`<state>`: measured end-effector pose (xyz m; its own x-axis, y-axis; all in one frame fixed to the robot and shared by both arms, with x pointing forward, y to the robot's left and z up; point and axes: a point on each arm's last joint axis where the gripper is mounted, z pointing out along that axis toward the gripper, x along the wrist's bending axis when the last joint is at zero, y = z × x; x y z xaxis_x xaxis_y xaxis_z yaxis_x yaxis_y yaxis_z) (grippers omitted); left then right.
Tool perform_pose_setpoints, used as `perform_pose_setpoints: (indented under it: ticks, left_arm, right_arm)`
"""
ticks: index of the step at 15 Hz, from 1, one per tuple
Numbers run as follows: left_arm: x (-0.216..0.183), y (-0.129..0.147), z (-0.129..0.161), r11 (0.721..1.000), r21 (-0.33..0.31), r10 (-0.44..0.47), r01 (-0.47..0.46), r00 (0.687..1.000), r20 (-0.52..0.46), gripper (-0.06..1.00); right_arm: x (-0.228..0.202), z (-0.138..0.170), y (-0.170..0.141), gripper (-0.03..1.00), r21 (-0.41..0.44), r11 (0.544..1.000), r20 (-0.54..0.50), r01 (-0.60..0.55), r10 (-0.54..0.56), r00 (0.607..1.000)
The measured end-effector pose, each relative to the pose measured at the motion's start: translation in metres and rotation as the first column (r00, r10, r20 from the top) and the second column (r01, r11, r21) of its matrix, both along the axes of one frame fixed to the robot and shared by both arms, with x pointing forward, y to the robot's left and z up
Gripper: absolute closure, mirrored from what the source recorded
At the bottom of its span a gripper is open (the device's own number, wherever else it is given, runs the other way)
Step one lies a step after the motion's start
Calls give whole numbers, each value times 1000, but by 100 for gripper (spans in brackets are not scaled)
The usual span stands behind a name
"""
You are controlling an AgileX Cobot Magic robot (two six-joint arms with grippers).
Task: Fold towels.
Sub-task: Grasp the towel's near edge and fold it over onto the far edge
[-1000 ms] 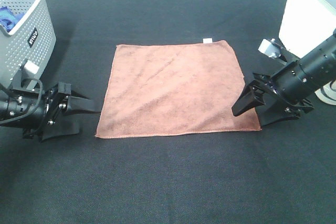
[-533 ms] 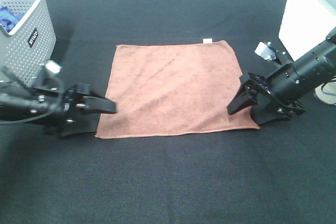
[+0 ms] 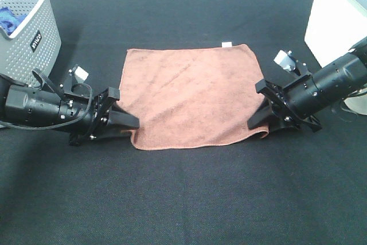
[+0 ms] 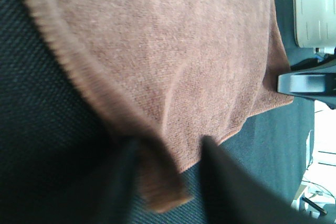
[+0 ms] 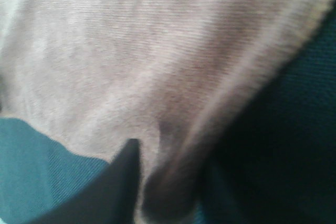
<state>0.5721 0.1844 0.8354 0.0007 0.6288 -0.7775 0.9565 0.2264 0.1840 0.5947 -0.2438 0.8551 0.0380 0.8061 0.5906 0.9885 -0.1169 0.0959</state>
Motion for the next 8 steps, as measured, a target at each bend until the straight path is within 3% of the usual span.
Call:
perform_pose_setpoints:
  ticks: [1,2,3,5,8]
  left_arm:
    - [0,0,0,1000,0,0,0,1000,0,62]
    - [0,0,0,1000,-1,4,-4,1000,-6,88]
    - [0,0,0,1000,-1,8,-8,1000,-10,93]
    - [0,1,0,1000,-7,19,-19,999,-34,94]
    - [-11,2,13,998,34,-55,57,998,-40,94]
  right_arm:
    - [0,0,0,65,0,1000,0,0,0,1000]
    - [0,-2,0,83,-2,1000,-14,13,-13,1000]
    - [0,-2,-1,93,-9,1000,-15,14,-14,1000]
    - [-1,-2,-1,97,-8,1000,-29,18,-19,999]
    - [-10,10,-2,97,-24,1000,-27,11,-11,1000]
